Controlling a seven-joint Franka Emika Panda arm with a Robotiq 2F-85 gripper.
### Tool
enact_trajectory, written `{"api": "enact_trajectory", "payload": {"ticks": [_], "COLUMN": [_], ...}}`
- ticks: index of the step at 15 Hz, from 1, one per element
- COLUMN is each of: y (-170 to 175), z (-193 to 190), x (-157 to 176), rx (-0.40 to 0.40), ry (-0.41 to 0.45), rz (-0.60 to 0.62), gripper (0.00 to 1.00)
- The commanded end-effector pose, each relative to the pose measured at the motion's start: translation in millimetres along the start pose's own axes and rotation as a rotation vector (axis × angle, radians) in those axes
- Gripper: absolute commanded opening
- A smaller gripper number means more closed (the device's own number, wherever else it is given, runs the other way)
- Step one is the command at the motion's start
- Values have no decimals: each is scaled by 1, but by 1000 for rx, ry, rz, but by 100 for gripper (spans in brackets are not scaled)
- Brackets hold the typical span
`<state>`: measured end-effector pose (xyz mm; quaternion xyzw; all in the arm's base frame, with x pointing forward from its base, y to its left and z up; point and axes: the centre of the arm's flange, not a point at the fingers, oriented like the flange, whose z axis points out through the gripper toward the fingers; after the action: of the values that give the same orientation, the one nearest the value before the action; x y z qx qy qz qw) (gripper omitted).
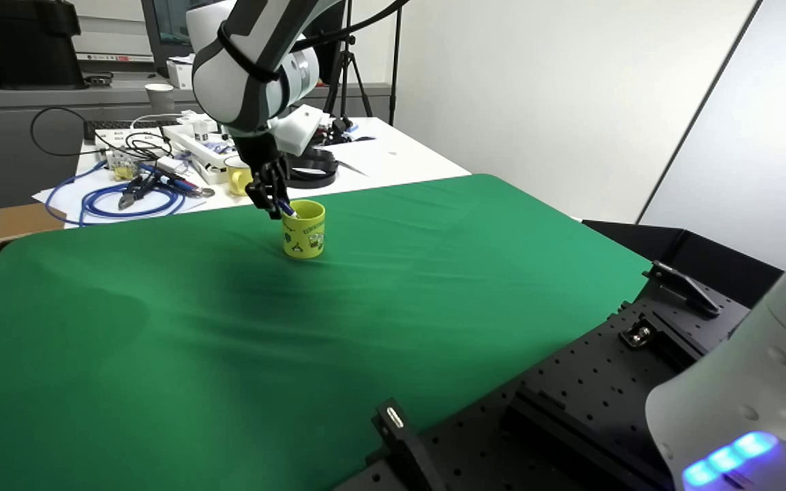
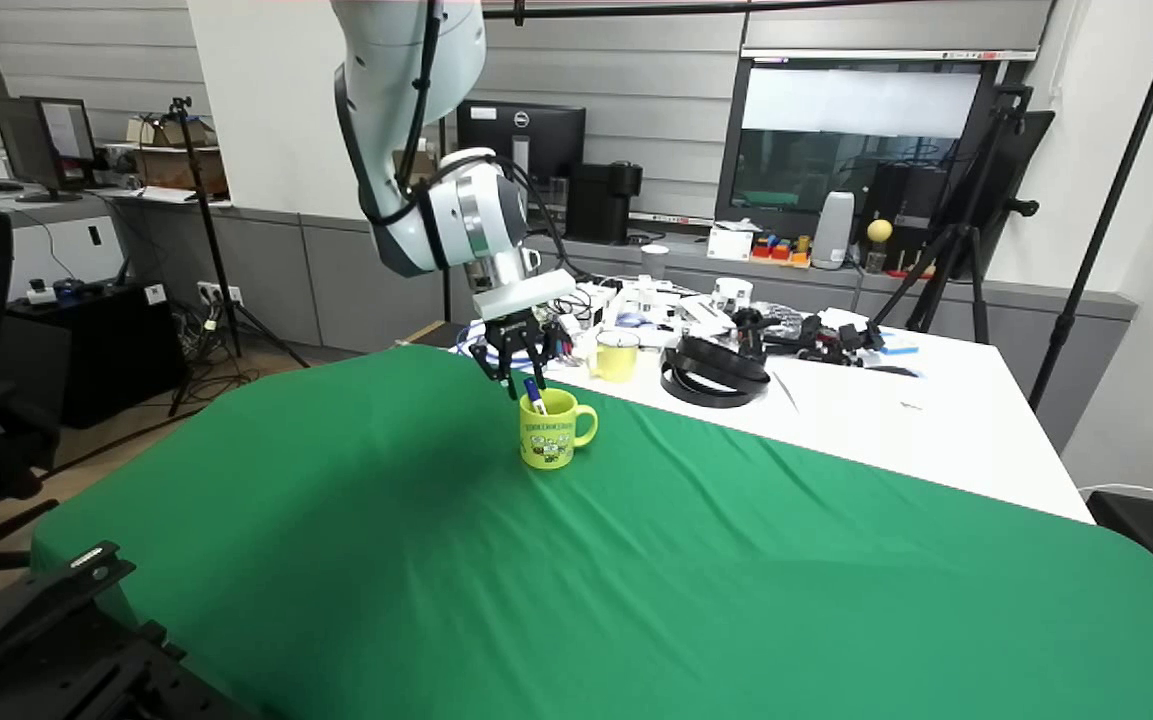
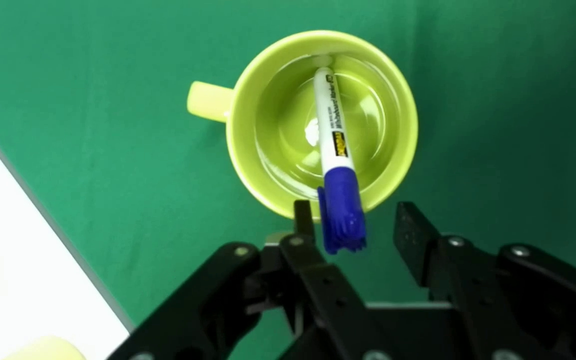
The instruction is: Take the pen out of the mug and put it on the table
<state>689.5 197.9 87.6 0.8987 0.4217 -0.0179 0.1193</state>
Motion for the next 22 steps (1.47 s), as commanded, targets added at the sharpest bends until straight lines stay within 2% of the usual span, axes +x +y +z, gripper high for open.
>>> {"api": "enact_trajectory", "payload": {"ticks": [1,3,4,6,9,15,22], "y": [7,7,7,7,12,41,52], "z": [-1,-2,-2,-3,-11,-52,-103], "x": [5,5,5,4,3,-1,-7], "rx": [-12,-14,-14,-14,-17,-31,-1], "ry": [3,4,3,1,-5,-23,-123], "rz": [12,15,15,19,37,83,86], "gripper": [19,5,1,5,5,5,5]}}
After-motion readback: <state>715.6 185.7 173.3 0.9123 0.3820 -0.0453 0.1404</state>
